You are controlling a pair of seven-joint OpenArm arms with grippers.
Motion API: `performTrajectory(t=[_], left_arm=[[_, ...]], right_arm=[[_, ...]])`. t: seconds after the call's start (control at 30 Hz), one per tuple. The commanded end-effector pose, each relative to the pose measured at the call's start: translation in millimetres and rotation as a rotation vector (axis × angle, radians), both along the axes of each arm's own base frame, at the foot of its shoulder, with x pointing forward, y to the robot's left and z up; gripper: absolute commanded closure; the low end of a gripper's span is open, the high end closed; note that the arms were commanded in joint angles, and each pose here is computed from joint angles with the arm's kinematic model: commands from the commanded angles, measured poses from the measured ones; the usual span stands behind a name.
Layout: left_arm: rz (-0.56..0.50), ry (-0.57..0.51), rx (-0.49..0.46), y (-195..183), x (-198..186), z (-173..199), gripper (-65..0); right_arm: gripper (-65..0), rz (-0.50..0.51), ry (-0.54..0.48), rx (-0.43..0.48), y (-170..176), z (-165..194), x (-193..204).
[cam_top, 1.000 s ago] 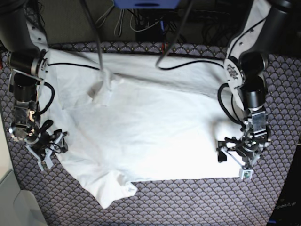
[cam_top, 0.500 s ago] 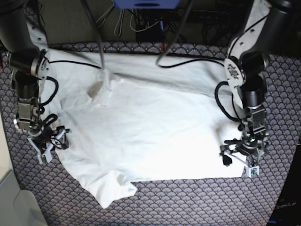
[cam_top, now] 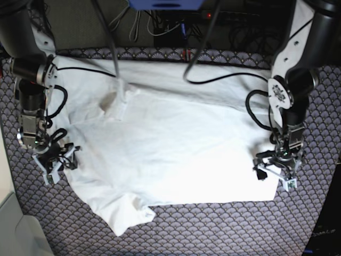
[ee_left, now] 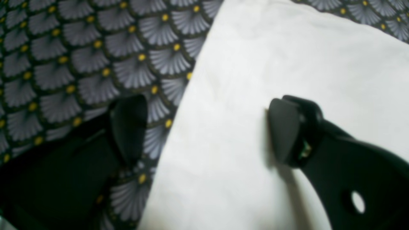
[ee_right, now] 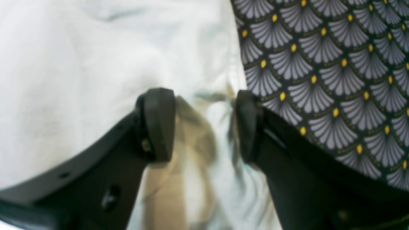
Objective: Fold the T-shirt properly
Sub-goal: 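Reach both grippers across the shirt and lower them onto its hem side, then close both grippers on the shirt's hem-side fabric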
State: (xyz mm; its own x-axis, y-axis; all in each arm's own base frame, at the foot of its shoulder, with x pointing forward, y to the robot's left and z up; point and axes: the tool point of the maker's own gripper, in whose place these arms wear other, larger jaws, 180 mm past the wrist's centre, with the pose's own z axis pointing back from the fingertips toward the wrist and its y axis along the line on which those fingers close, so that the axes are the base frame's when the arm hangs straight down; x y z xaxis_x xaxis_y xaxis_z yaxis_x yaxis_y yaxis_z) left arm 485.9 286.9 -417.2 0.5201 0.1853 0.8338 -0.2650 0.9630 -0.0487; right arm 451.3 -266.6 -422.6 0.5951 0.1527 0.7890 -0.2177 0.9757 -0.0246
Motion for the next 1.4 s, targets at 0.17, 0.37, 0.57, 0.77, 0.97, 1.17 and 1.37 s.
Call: performTrajectory(t=[0.17, 0.37, 0.57, 0.77, 0.97, 1.17, 1.37], left_arm=[[0.005, -0.098, 0.009, 1.8, 20.7, 27.5, -55.8], [0.005, -0.095, 0.009, 1.8, 19.5, 25.9, -55.4], [-0.001, -0.091, 0.005, -3.8, 12.2, 15.2, -55.2], [-0.003, -0.119, 0.012, -3.4, 11.6, 16.5, -37.5], [0.005, -0.119, 0.014, -1.9, 11.8, 17.2, 0.0], [-0.009, -0.124, -0.001, -15.2, 16.6, 18.4, -0.2], [-0.017, -0.12, -0.009, -18.5, 15.8, 16.1, -0.7]], right_arm=[[-27.8, 0.007, -0.014, -0.002, -1.6, 9.5, 6.8], [-27.8, 0.008, -0.012, -0.003, -1.5, 9.2, 6.6], [-27.8, 0.008, -0.012, -0.003, -1.5, 9.2, 6.6], [-27.8, 0.008, -0.012, -0.003, -1.5, 9.2, 6.6], [-27.5, 0.043, 0.016, -0.026, 4.4, -1.0, -1.2], [-25.2, 0.073, 0.023, -0.043, 10.6, -2.6, -1.2], [-4.8, 0.07, 0.017, -0.048, 6.9, 0.9, 0.9]])
